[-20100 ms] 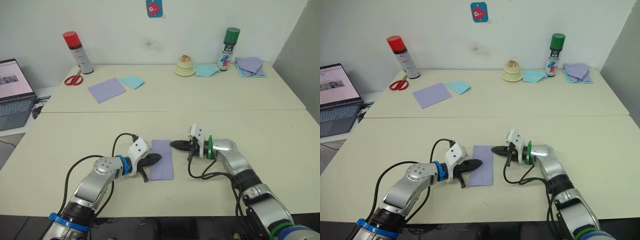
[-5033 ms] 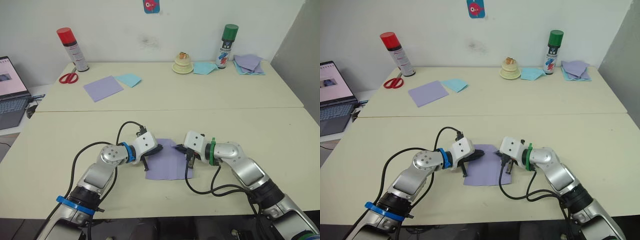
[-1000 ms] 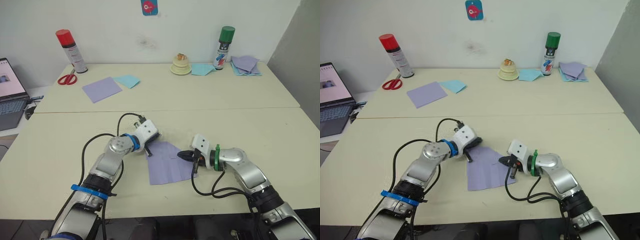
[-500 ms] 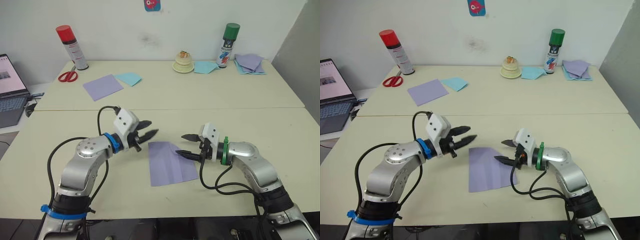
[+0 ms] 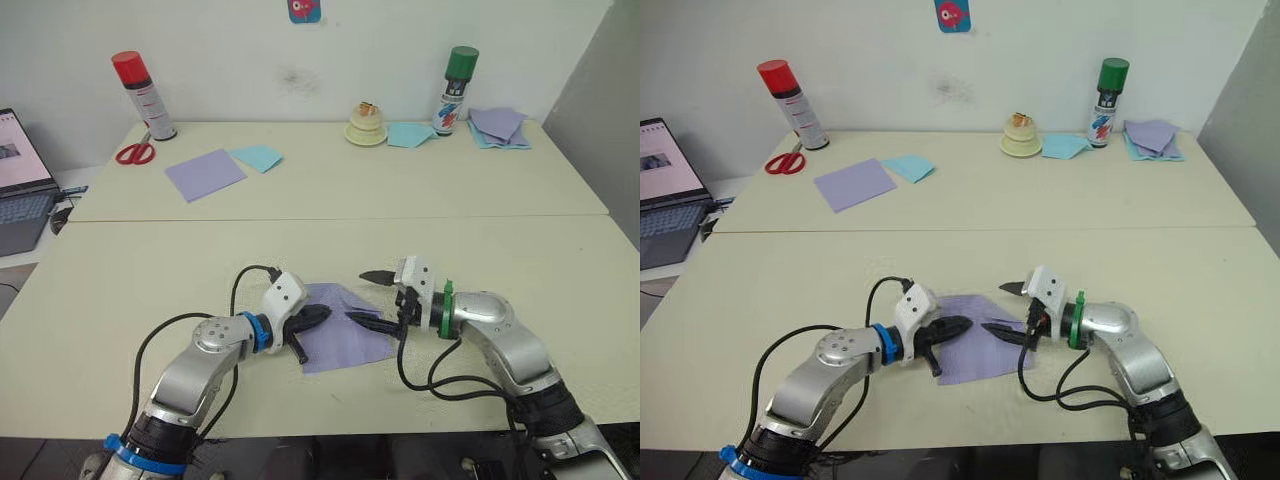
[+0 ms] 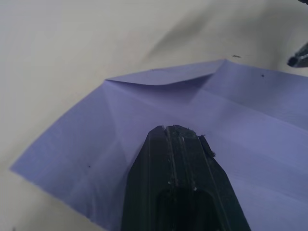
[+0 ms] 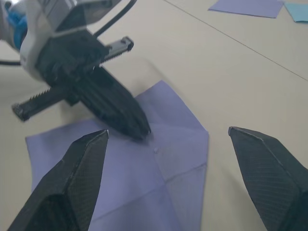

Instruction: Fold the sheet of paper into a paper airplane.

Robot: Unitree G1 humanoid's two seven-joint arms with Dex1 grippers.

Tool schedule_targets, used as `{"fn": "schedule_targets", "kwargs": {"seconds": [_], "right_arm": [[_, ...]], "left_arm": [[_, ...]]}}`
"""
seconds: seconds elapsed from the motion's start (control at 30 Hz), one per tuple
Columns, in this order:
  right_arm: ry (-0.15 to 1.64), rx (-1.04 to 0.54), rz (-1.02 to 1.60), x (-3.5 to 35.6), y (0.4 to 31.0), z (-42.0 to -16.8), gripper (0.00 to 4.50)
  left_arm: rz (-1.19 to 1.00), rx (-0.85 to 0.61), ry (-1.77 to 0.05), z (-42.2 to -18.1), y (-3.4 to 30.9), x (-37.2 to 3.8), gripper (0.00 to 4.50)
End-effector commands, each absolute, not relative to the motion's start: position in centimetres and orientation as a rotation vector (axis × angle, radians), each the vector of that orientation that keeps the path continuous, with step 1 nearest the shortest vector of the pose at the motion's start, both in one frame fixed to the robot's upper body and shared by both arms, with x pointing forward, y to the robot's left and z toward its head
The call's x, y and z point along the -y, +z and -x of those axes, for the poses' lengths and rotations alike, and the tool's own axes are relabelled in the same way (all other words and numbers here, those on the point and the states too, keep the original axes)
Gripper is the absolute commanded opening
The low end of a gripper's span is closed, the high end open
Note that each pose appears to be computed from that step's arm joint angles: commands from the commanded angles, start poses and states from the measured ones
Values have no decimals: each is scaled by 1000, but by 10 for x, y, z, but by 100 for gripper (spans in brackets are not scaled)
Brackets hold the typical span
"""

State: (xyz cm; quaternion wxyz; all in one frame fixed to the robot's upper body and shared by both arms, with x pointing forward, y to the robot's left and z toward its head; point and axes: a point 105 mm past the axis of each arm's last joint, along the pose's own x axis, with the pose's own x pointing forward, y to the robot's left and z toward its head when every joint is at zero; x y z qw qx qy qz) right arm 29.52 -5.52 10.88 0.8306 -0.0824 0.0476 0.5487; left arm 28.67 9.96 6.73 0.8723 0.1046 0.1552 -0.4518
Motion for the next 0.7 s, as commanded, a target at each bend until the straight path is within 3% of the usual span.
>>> {"fn": "schedule_targets", "kwargs": {"seconds": [0.03,0.33,0.57,0.7], "right_arm": [[1095,-110,76,57,118,-307,324],[1093,-280,151,55,78,-314,1],[1128,-306,271,51,63,-314,1],[1135,-303,289,49,60,-314,1]], "left_arm": [[-225,-282,-958,-287,77,-98,0],[-239,-256,-955,-288,86,-106,0],[-153,-215,-976,-286,117,-113,0],[-137,-169,-850,-298,139,-143,0]]}}
